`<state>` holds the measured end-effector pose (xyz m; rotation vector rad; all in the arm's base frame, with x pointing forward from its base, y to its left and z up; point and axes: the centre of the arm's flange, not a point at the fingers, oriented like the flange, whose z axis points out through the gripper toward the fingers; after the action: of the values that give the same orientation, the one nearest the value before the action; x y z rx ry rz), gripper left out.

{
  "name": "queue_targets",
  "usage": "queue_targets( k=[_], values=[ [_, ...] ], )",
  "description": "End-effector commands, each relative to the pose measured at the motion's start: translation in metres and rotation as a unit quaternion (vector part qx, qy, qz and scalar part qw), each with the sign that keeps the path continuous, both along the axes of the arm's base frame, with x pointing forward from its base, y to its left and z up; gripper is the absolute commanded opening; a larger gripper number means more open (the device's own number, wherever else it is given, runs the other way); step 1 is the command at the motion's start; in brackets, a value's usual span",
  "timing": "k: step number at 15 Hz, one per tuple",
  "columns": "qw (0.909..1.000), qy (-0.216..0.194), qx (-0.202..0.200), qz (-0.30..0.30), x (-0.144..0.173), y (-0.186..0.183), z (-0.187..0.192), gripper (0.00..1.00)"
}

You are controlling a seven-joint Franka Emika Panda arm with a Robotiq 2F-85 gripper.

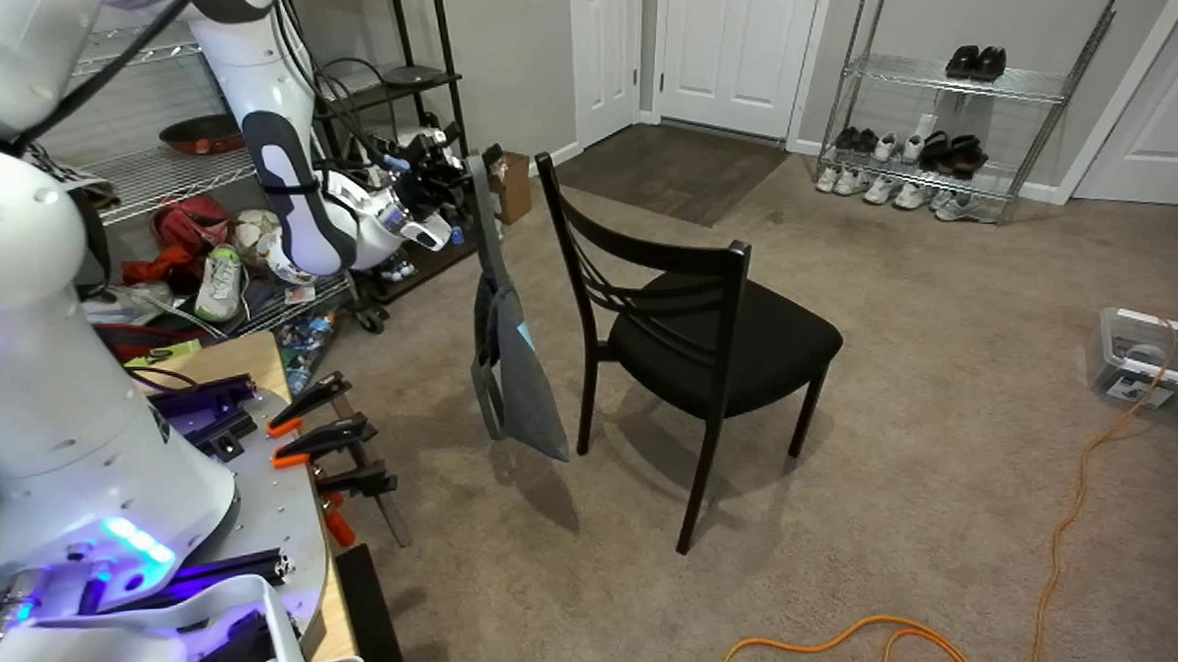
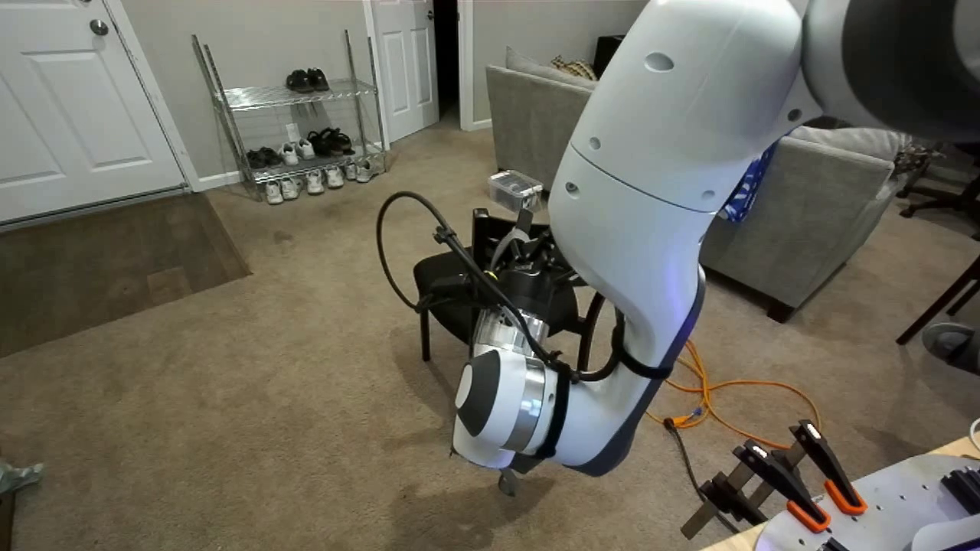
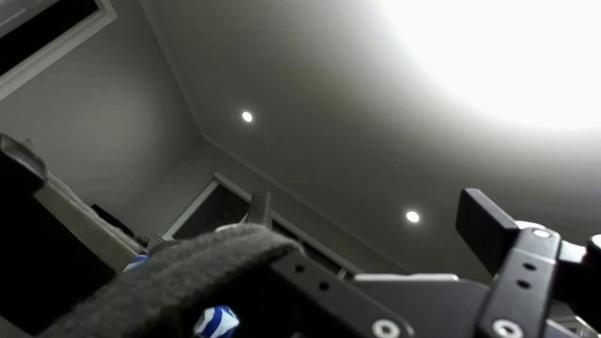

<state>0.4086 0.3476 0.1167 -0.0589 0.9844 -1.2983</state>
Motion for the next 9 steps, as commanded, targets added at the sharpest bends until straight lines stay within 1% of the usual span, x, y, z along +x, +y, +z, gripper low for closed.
queue_targets(
  k=[1, 5, 9],
  values=[
    [0.9992, 0.017, 0.032, -0.018, -0.013, -0.040, 0.001, 1.00],
    [0.9967, 0.040, 0.051, -0.049, -0.007, -0.072, -0.016, 1.00],
    [0.9923, 0.067, 0.073, -0.074, 0.009, -0.102, -0.026, 1.00]
  ],
)
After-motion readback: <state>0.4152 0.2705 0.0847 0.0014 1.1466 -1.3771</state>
